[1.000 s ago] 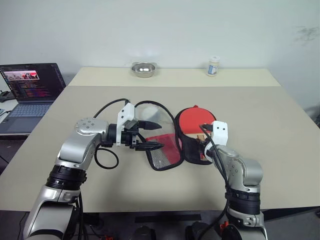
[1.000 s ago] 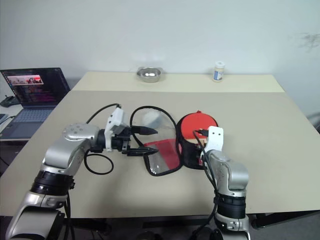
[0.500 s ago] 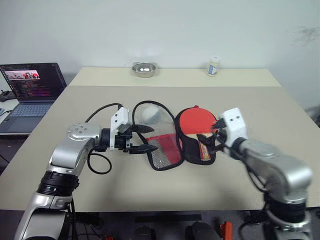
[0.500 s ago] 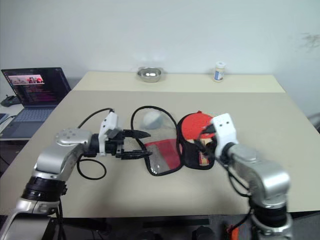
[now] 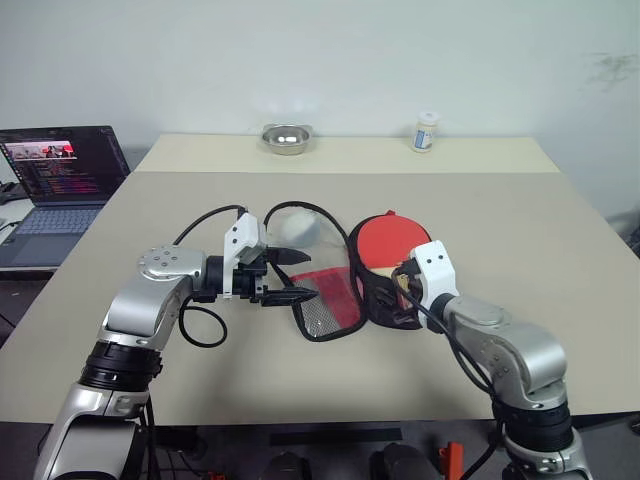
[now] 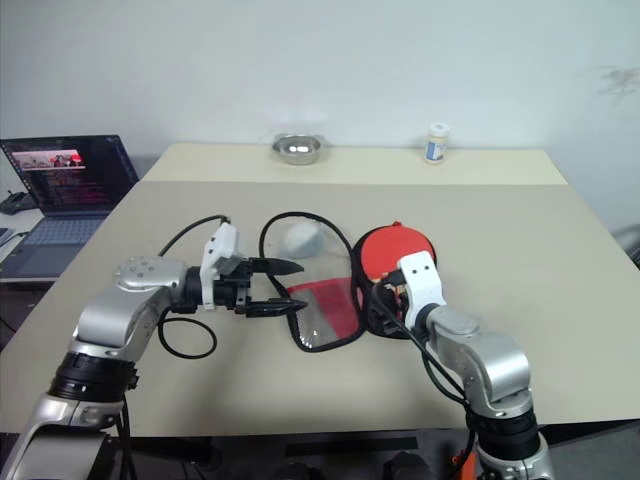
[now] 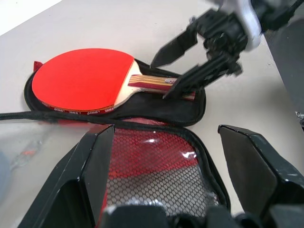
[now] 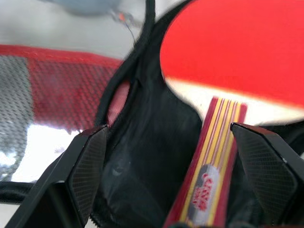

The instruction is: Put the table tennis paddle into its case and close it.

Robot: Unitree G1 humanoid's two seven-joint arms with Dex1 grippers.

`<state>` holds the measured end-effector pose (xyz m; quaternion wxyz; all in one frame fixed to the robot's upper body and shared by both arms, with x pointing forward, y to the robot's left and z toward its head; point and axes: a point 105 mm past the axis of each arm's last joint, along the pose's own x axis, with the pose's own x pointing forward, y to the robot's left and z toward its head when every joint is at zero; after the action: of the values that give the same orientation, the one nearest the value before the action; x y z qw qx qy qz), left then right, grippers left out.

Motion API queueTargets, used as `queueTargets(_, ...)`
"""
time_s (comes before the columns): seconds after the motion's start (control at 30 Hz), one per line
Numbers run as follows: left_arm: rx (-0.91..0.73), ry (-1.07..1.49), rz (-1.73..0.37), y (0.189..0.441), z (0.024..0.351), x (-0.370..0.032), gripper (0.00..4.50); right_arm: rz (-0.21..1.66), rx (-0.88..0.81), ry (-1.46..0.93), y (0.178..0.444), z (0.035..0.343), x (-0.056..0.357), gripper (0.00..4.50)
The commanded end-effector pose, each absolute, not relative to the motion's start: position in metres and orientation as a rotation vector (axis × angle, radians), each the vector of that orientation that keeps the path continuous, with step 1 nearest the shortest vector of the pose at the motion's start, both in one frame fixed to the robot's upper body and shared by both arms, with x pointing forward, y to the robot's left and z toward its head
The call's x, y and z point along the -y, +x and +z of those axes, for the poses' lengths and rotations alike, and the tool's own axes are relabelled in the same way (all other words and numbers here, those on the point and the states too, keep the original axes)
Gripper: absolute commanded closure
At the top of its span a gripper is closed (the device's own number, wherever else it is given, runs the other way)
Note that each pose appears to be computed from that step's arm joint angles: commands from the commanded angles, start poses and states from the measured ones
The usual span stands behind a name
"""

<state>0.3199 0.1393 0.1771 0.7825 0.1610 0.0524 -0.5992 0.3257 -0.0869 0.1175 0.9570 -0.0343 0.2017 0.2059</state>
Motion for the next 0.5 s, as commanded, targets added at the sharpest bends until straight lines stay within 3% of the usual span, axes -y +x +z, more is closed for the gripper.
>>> queueTargets(0.03,-0.063,0.387,-1.301,0.320,0.191,-0.137,0.70,0.335,-0.379,-0.065,0.336,0.117,0.094,0.02)
queueTargets(0.17,-0.061,0.387,-1.306,0.320,0.191,-0.136,0.70,0.283,-0.399,-0.055,0.342,0.107,0.100,0.02)
queueTargets(0.27,-0.059,0.387,-1.309,0.320,0.191,-0.135,0.70,0.271,-0.412,-0.056,0.344,0.101,0.101,0.58)
queueTargets(0.5,-0.058,0.384,-1.317,0.320,0.190,-0.132,0.70,0.242,-0.435,-0.057,0.340,0.092,0.103,3.04)
